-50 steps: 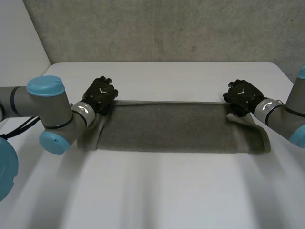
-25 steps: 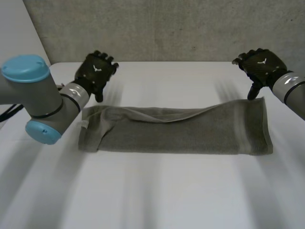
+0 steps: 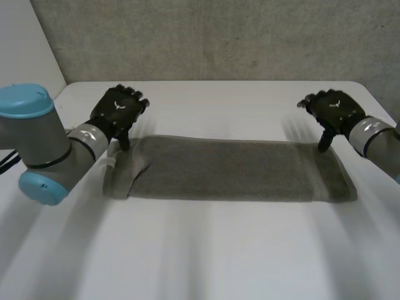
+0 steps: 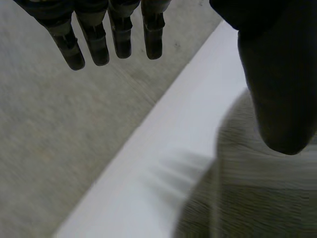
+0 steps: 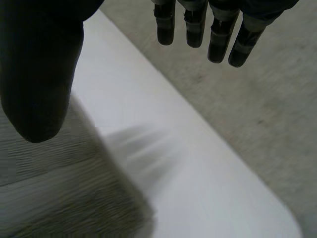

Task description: Fold the towel.

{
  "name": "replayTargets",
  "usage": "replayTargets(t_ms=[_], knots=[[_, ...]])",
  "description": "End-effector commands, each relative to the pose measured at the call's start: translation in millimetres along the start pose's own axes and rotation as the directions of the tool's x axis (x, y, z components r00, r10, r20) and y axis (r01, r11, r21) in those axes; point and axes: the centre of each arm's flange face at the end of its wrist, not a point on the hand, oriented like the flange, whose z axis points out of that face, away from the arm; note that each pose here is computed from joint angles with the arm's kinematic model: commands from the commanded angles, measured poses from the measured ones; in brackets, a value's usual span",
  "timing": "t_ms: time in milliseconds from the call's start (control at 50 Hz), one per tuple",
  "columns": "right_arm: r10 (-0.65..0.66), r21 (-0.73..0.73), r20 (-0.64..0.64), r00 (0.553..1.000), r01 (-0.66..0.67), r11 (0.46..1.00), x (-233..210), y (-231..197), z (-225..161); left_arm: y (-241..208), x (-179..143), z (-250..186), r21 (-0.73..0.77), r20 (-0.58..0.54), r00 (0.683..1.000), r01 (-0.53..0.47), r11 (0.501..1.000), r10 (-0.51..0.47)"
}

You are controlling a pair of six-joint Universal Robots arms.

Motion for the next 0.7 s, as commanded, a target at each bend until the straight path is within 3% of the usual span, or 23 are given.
replayTargets(t_ms=[20, 60, 120, 220, 420, 540, 700], knots=[[0.094, -0.138, 0.078, 0.993, -0.082, 0.987, -23, 11, -32, 16, 4, -26, -0.18, -0.032, 0.978, 0.195, 0.964, -0.204], [0.112, -0.166, 0.092, 0.989, -0.096, 0.981, -27, 16, -37, 28, 11, -36, -0.261, -0.033, 0.964, 0.246, 0.934, -0.263], [0.135, -0.209, 0.078, 0.988, -0.117, 0.971, -19, 26, -50, 35, 13, -45, -0.302, -0.008, 0.962, 0.259, 0.917, -0.274], [0.15, -0.215, 0.045, 0.988, -0.137, 0.967, 5, 36, -71, 37, 7, -57, -0.309, 0.048, 0.962, 0.271, 0.912, -0.27], [0.195, -0.235, 0.062, 0.979, -0.176, 0.956, 7, 52, -88, 44, 9, -64, -0.253, 0.162, 0.942, 0.327, 0.91, -0.294], [0.116, -0.236, 0.072, 0.991, -0.096, 0.967, 1, 65, -88, 52, -2, -59, -0.235, 0.24, 0.93, 0.333, 0.913, -0.278], [0.051, -0.222, 0.081, 0.995, -0.032, 0.975, -5, 76, -83, 53, -4, -55, -0.217, 0.252, 0.928, 0.331, 0.919, -0.275]])
